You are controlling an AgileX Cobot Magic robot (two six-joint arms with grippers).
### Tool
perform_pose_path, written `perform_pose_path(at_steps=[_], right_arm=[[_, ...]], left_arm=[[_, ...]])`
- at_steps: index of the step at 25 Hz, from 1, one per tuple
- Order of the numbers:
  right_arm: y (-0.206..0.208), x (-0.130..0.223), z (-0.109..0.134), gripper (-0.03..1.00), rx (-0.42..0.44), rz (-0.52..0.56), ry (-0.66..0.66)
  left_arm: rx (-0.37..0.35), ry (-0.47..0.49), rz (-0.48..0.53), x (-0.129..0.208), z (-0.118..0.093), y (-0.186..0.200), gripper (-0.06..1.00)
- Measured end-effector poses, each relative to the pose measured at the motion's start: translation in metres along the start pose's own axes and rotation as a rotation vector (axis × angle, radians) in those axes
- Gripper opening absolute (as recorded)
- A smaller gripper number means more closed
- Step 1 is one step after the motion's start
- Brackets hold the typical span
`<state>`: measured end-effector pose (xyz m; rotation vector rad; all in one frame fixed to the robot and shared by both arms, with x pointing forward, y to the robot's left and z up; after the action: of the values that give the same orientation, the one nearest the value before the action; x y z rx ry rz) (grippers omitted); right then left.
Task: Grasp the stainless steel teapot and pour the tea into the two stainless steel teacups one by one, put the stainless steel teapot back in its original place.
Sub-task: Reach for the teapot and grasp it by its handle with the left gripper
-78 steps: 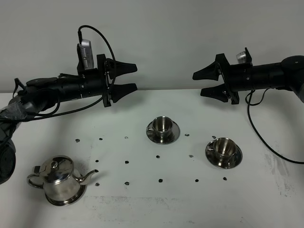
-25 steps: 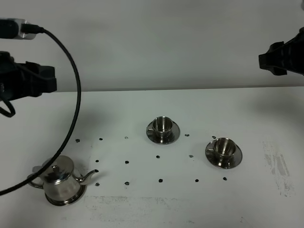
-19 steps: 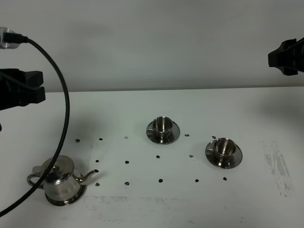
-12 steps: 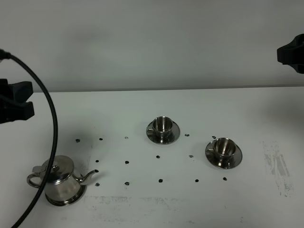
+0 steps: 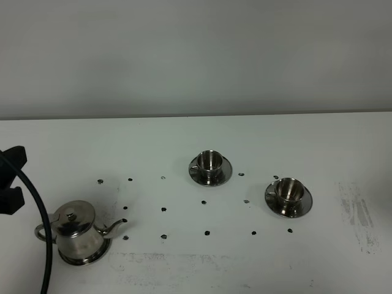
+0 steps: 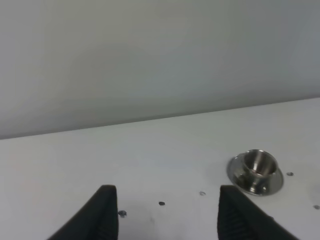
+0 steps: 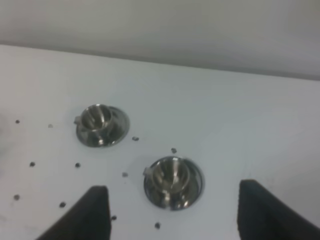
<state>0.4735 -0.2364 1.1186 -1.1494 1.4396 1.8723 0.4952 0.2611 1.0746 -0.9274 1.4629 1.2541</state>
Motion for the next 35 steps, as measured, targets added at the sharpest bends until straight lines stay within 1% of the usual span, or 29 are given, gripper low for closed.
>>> perform_pose_path(at_steps=[4,7,10,15,18,21,26,29,32,35], right_arm=[[0.041,0.029,0.014,0.54,-0.014,-0.028,0.010],[0.074,0.048,0.022,0.54,-0.011,-0.076,0.026],[0.099,0.065,0.028,0.53,0.000,-0.113,0.040],[0.125,0.085,0.027,0.50,0.048,-0.134,0.051],[0.130,0.098,0.021,0.48,0.092,-0.103,0.057],[0.127,0.114,0.014,0.47,0.130,-0.072,0.029],[0.111,0.146,0.010,0.45,0.137,-0.021,-0.009],[0.103,0.167,0.008,0.45,0.142,0.001,-0.014],[0.097,0.182,0.006,0.45,0.150,0.001,-0.016],[0.101,0.183,0.005,0.45,0.160,-0.037,-0.022]], left_arm=[[0.058,-0.005,0.058,0.010,-0.010,0.002,0.47],[0.095,-0.049,0.128,0.023,-0.015,-0.001,0.47],[0.113,-0.094,0.174,0.032,-0.017,-0.002,0.47],[0.131,-0.169,0.242,0.044,-0.018,-0.001,0.47],[0.126,-0.176,0.280,0.051,-0.016,0.000,0.47],[0.116,-0.177,0.336,0.056,-0.013,0.004,0.47],[0.070,-0.179,0.412,0.057,-0.004,0.009,0.47],[0.061,-0.177,0.484,0.064,-0.001,0.010,0.47],[0.072,-0.179,0.562,0.069,-0.001,0.005,0.47],[0.081,-0.183,0.631,0.072,0.001,-0.004,0.47]])
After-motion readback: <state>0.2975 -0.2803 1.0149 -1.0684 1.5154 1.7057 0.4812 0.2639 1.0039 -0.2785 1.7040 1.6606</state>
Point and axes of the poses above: a point on each arm's last joint axis where the gripper is mounted, y pointing back along that axis away from the gripper, z along the wrist's bending axis when the last joint is at zero, x = y × z, the point moved 8 cm from there along -y, pointing out along that axis toward the gripper
